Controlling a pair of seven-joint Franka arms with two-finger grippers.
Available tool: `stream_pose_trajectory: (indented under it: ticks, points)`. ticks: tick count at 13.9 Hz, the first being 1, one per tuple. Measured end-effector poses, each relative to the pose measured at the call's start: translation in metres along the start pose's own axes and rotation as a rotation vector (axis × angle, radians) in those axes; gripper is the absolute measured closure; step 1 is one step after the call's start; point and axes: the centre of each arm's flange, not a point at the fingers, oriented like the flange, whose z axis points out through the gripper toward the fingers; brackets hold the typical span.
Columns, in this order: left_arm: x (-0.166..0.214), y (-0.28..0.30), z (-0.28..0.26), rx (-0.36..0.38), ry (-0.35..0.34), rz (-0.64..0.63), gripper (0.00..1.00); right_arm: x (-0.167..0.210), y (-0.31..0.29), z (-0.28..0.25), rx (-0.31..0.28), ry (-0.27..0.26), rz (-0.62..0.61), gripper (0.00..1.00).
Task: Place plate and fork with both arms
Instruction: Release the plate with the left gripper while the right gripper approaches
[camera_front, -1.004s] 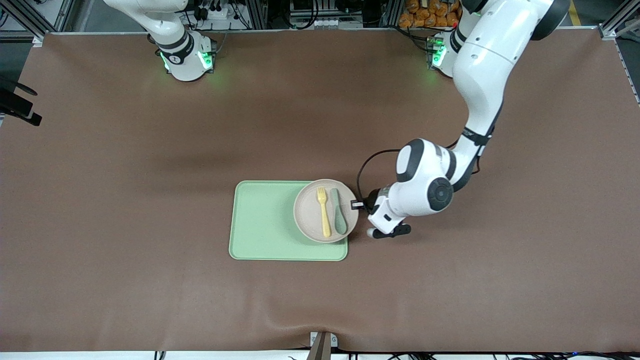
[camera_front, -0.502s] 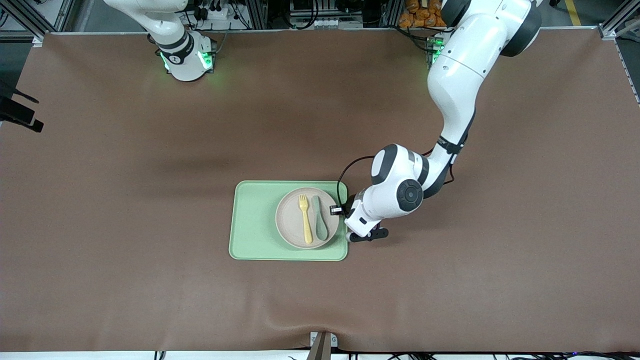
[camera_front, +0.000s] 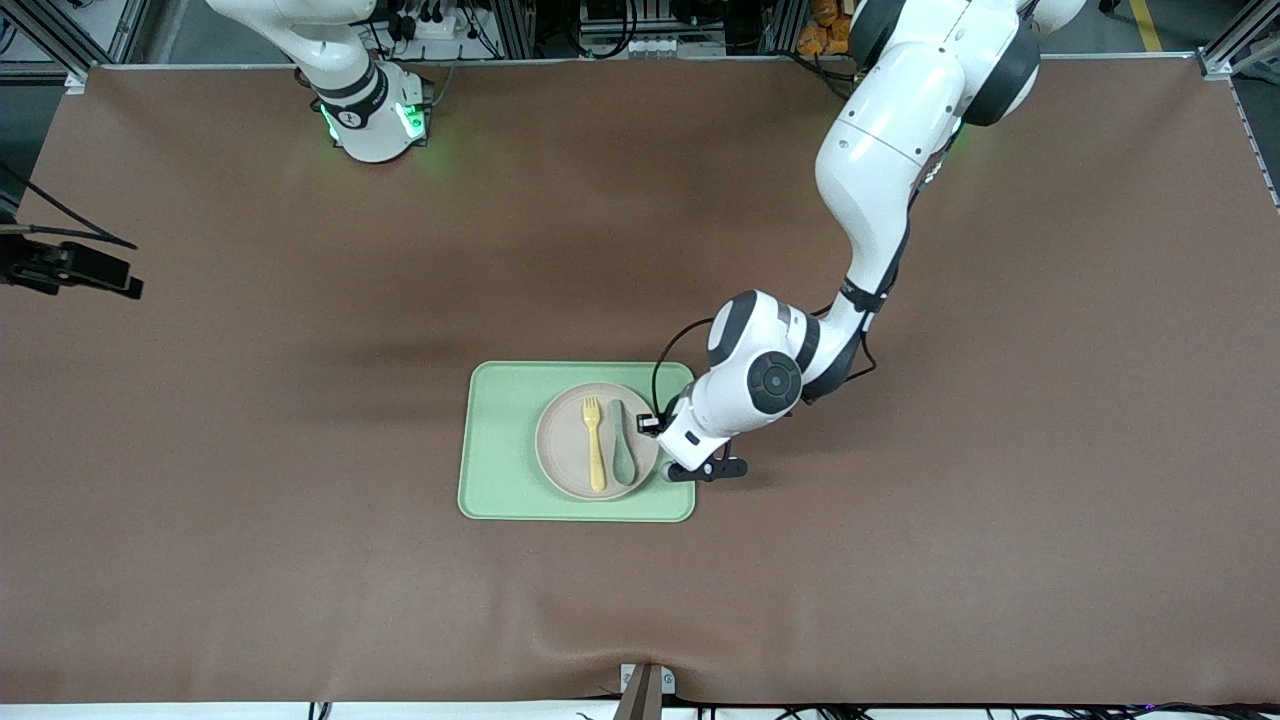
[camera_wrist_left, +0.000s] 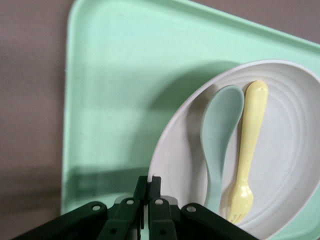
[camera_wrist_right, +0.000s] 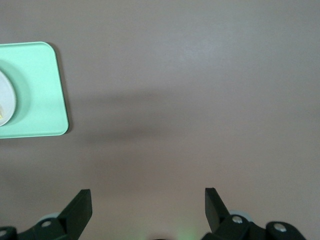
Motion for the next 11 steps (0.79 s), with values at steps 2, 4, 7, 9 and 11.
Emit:
stream_pose_trajectory:
  ticks: [2, 4, 7, 9, 11]
  points:
    - [-0.003, 0.003, 0.002, 0.001, -0.002, 0.021, 0.96, 0.004, -0.018, 0.006, -0.005, -0.012, -0.030, 0.00]
    - [-0.003, 0.003, 0.002, 0.003, -0.002, 0.048, 0.96, 0.010, -0.032, 0.017, -0.007, -0.031, -0.053, 0.00]
    - [-0.002, 0.002, 0.002, 0.005, 0.000, 0.055, 0.71, 0.016, -0.065, 0.032, 0.035, -0.057, -0.101, 0.00]
    - [0.000, 0.001, 0.001, 0.006, 0.003, 0.055, 0.49, 0.030, -0.103, 0.056, 0.037, -0.061, -0.148, 0.00]
    - [0.005, -0.003, -0.003, 0.013, 0.013, 0.052, 0.27, 0.057, -0.128, 0.109, 0.075, -0.094, -0.158, 0.00]
